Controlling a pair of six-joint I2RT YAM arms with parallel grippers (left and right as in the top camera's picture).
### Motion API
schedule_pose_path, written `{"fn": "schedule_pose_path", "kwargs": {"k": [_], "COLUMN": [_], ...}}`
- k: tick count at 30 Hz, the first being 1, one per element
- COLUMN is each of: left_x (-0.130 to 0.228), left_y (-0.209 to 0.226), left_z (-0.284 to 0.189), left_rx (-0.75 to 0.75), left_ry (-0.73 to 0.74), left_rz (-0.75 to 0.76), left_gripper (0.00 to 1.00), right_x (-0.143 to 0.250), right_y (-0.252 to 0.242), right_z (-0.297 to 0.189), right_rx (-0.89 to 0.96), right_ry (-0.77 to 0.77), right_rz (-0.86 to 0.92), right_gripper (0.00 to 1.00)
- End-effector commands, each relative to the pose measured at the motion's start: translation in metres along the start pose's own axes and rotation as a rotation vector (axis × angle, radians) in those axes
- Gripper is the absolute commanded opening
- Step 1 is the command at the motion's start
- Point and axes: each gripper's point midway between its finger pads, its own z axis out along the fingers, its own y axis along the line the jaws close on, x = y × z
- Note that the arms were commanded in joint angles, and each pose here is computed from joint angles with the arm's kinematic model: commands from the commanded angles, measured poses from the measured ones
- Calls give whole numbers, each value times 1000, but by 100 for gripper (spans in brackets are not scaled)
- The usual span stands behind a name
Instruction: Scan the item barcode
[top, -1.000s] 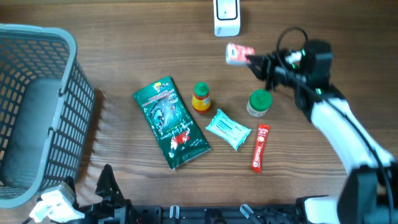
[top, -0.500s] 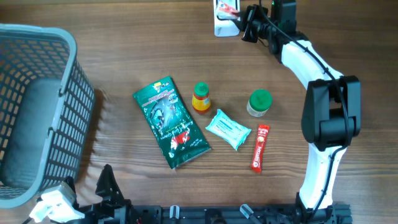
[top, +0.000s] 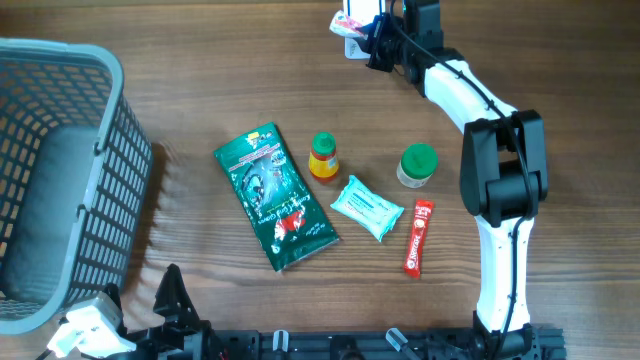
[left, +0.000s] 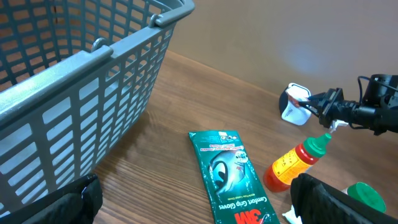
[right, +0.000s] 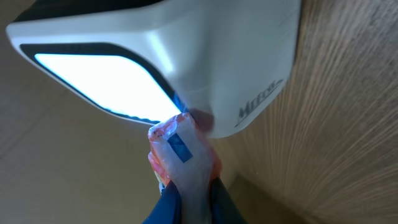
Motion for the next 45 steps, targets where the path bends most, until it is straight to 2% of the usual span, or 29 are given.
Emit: {"fn": "schedule_pose_path", "kwargs": {"k": [1, 3, 7, 10, 13, 17, 19, 22, 26, 29, 32, 33, 36, 38, 39, 40, 43, 45], "left_x": [0, 0, 0, 0, 0, 0, 0, 0, 0, 0, 0, 0, 0, 0, 0, 0, 0, 0], "left_y": [1, 1, 1, 1, 1, 1, 1, 1, 1, 1, 1, 1, 1, 1, 1, 1, 1, 1], "left_z": [0, 0, 0, 0, 0, 0, 0, 0, 0, 0, 0, 0, 0, 0, 0, 0, 0, 0], "left_rx": [-8, -8, -8, -8, -8, -8, -8, -8, -8, -8, -8, -8, -8, -8, -8, -8, -8, -8], "left_ry": [-4, -4, -4, -4, -4, -4, -4, -4, -4, -4, -4, -4, -4, -4, -4, -4, -4, -4], "left_rz": [-8, -8, -8, -8, -8, -8, -8, -8, -8, -8, -8, -8, -8, -8, -8, -8, -8, -8], "left_gripper": [100, 100, 100, 100, 100, 100, 100, 100, 100, 100, 100, 100, 100, 100, 100, 100, 100, 100], "right_x": [8, 9, -21, -32, -53, -114, -154, -218, -306, -340, -361, -364, -370, -369, -373, -376, -381, -383], "right_y": [23, 38, 40, 43, 62, 91, 89, 68, 28, -3, -33, -39, -52, -56, -55, -51, -39, -40], "right_z": [-1, -7, -18, -27, -67, -185, -243, -315, -449, -523, -579, -589, -611, -630, -642, -645, -647, -640], "right_rx": [-51, -78, -43, -24, 15, 91, 140, 231, 348, 422, 505, 523, 543, 566, 620, 643, 714, 718], "right_ry": [7, 6, -56, -81, -220, -590, -737, -843, -1166, -1402, -1610, -1638, -1683, -1747, -1759, -1751, -1722, -1680], "right_rz": [-18, -21, 6, -190, -357, -401, -322, -172, 30, 138, 214, 231, 278, 293, 245, 204, 78, 60], "right_gripper": [4, 5, 5, 5, 5, 5, 5, 5, 5, 5, 7, 7, 17, 18, 15, 19, 42, 49]}}
